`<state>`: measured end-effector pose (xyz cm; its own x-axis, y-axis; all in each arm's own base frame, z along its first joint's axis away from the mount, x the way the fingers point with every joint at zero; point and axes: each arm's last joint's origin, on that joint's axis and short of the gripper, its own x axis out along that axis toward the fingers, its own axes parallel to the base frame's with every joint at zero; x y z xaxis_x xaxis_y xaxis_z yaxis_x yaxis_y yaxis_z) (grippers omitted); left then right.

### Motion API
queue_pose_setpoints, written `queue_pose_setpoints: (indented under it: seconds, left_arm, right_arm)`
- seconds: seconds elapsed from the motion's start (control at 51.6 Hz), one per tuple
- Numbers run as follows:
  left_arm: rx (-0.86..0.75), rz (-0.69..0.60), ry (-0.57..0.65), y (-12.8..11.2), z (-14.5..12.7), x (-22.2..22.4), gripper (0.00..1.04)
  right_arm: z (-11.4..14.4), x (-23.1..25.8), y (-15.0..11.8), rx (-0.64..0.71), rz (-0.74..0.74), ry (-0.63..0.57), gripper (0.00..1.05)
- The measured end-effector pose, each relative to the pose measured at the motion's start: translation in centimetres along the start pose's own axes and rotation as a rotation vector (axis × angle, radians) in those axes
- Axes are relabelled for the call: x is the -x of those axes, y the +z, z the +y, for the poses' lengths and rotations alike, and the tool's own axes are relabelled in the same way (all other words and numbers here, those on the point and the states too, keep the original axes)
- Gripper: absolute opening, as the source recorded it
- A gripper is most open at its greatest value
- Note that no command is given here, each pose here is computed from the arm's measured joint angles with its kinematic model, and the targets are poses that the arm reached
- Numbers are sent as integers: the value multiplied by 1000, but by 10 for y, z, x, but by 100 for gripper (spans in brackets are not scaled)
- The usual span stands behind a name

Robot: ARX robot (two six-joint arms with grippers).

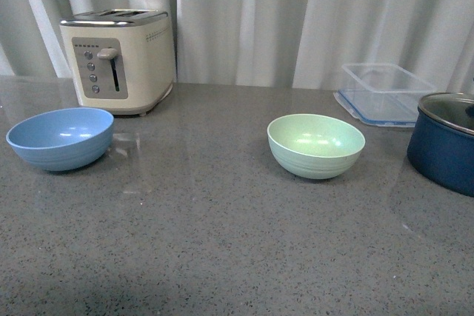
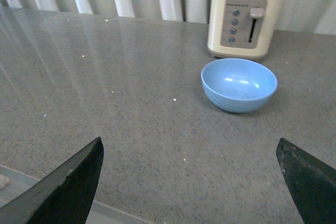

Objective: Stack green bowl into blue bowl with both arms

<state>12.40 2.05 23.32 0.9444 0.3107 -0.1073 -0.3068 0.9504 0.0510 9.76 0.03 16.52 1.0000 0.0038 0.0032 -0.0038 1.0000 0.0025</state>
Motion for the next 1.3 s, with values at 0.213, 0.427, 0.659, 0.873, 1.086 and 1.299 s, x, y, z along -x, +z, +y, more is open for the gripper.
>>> queue_pose_setpoints:
  seconds: [0.213, 0.427, 0.659, 0.873, 1.086, 1.299]
  left_arm:
    - [93, 35, 8, 70, 5, -44, 98]
    - [256, 207, -42, 111, 0, -116, 98]
    - [419, 343, -64, 115, -5, -177, 98]
    - [479, 439, -44, 96, -15, -216, 98]
    - [482, 532, -26, 75, -40, -259, 98]
    - [445, 630, -19, 47, -62, -280, 98]
  right_arm:
    - [0, 0, 0, 0, 0, 0, 95]
    - [0, 0, 0, 0, 0, 0, 95]
    - [0, 0, 0, 0, 0, 0, 95]
    - [0, 0, 0, 0, 0, 0, 95]
    - [0, 0, 0, 0, 0, 0, 95]
    - [0, 0, 0, 0, 0, 0, 95]
